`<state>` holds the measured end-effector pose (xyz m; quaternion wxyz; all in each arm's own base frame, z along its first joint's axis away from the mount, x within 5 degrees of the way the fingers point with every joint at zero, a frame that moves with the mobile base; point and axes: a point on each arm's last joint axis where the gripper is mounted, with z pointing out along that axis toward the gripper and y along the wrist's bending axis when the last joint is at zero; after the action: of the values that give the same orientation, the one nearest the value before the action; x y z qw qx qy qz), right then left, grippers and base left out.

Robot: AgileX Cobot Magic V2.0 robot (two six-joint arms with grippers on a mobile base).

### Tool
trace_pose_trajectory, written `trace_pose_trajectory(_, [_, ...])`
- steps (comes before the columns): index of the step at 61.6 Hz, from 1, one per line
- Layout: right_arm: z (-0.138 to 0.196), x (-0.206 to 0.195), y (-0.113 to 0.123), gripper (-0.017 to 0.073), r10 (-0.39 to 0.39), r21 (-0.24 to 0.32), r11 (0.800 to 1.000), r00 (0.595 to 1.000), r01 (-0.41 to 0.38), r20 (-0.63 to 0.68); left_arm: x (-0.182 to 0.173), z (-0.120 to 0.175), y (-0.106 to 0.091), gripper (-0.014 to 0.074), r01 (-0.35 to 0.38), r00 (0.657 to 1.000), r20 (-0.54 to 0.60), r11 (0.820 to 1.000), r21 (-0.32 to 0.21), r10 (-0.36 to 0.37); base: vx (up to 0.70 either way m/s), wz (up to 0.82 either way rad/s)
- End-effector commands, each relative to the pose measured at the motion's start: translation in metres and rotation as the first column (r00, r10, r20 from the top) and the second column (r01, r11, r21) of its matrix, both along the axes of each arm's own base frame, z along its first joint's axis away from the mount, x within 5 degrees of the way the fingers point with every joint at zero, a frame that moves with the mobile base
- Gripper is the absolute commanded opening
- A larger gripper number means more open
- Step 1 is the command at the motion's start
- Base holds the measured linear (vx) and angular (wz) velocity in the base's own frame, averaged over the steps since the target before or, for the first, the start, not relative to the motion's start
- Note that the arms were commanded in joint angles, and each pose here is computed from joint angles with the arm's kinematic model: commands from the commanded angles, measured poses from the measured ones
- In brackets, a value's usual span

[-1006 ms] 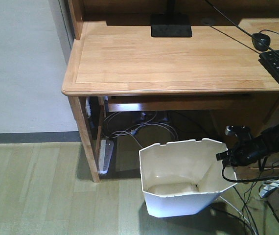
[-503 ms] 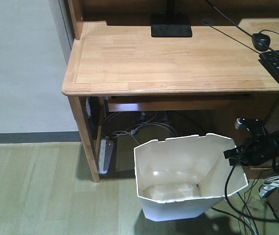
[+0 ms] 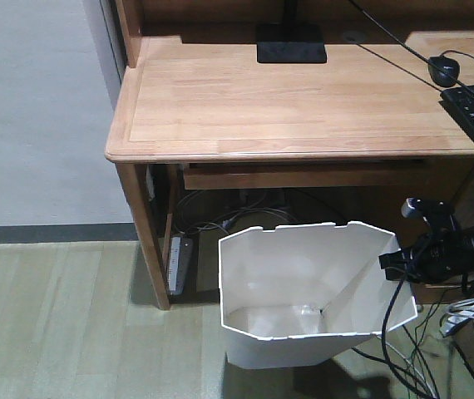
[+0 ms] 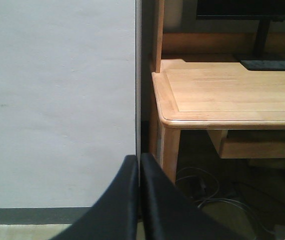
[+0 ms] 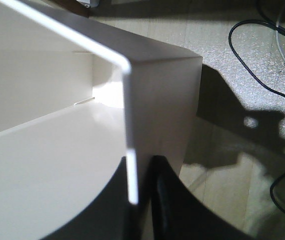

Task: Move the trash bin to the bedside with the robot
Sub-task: 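Hold the bin with the right gripper while the base turns away from the desk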

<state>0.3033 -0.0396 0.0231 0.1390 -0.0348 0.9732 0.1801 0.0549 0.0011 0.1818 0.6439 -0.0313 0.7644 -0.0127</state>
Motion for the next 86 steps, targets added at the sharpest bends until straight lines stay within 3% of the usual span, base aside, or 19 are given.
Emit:
trace_pose_trajectory(1, [0.0303,0.0112,0.0092,-0.0006,-0.026,0.141,0.99,0.996,0.015,0.081,0.0011,-0.003,-0.0001,-0.0006,0.0,0.999,0.05,1.0,-0.011,0.0,0.0,0.0])
trace_pose_trajectory(48, [0.0303,0.0112,0.0092,-0.0006,-0.026,0.141,0.99,0.996,0.015,0.081,0.0011,-0.003,-0.0001,-0.0006,0.0,0.999,0.05,1.0,-0.011,0.0,-0.01,0.03])
trace_pose_trajectory(86, [0.0304,0.0112,0.0094,-0.0006,-0.026,0.143,0.99,0.996,0.014,0.081,0.0011,-0.003,-0.0001,-0.0006,0.0,0.999,0.05,1.0,-0.011,0.0,-0.12,0.46])
